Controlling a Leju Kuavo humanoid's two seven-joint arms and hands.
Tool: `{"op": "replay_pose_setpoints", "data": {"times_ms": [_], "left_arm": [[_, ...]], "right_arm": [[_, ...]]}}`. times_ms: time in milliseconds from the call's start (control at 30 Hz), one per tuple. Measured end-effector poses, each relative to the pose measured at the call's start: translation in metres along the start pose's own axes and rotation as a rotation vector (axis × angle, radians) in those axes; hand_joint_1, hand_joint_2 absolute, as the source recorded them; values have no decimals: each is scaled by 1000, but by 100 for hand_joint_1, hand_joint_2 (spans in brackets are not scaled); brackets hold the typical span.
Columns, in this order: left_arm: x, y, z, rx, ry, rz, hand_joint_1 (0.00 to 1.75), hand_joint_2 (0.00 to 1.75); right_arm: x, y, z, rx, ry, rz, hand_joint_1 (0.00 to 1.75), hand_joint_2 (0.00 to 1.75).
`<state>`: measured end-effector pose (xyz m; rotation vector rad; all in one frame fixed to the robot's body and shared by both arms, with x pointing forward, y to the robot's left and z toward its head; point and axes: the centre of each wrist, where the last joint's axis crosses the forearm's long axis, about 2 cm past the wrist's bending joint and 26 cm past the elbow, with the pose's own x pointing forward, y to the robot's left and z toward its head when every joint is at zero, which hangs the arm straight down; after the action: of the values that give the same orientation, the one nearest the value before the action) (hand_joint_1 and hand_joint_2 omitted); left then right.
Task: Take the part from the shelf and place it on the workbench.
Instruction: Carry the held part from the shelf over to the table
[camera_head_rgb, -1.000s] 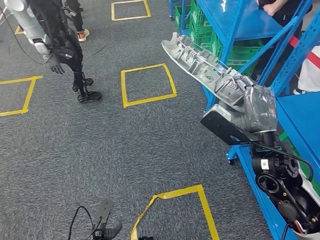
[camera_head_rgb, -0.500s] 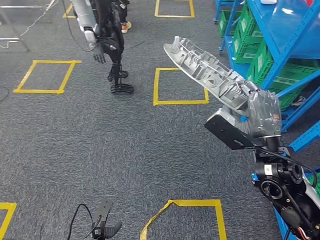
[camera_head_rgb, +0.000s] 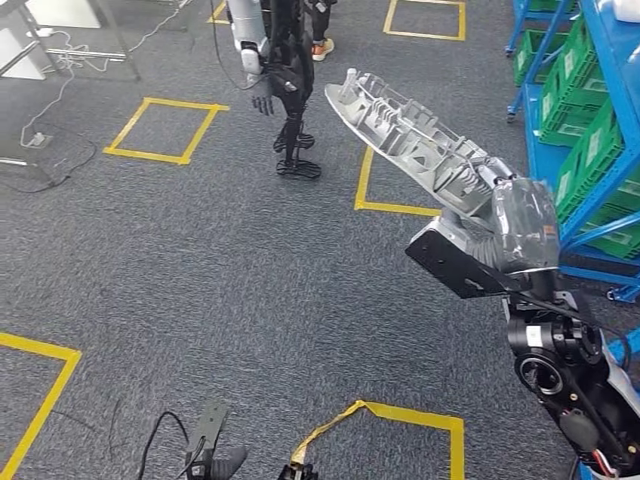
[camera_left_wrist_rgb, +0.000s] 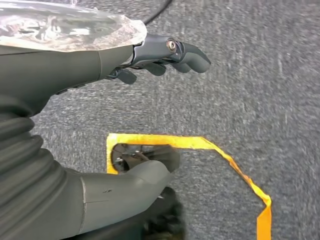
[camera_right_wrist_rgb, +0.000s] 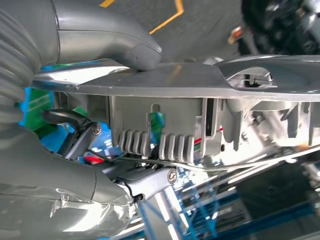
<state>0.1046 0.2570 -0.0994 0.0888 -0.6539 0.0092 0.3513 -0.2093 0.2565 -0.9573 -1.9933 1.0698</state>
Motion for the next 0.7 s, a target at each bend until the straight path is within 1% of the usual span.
{"op": "replay_pose_setpoints", "data": {"times_ms": [700], "left_arm": [[0, -1, 0, -26, 4, 3, 0, 175]], "right_arm": [[-1, 1, 1, 4, -1, -4, 175, 175]]}}
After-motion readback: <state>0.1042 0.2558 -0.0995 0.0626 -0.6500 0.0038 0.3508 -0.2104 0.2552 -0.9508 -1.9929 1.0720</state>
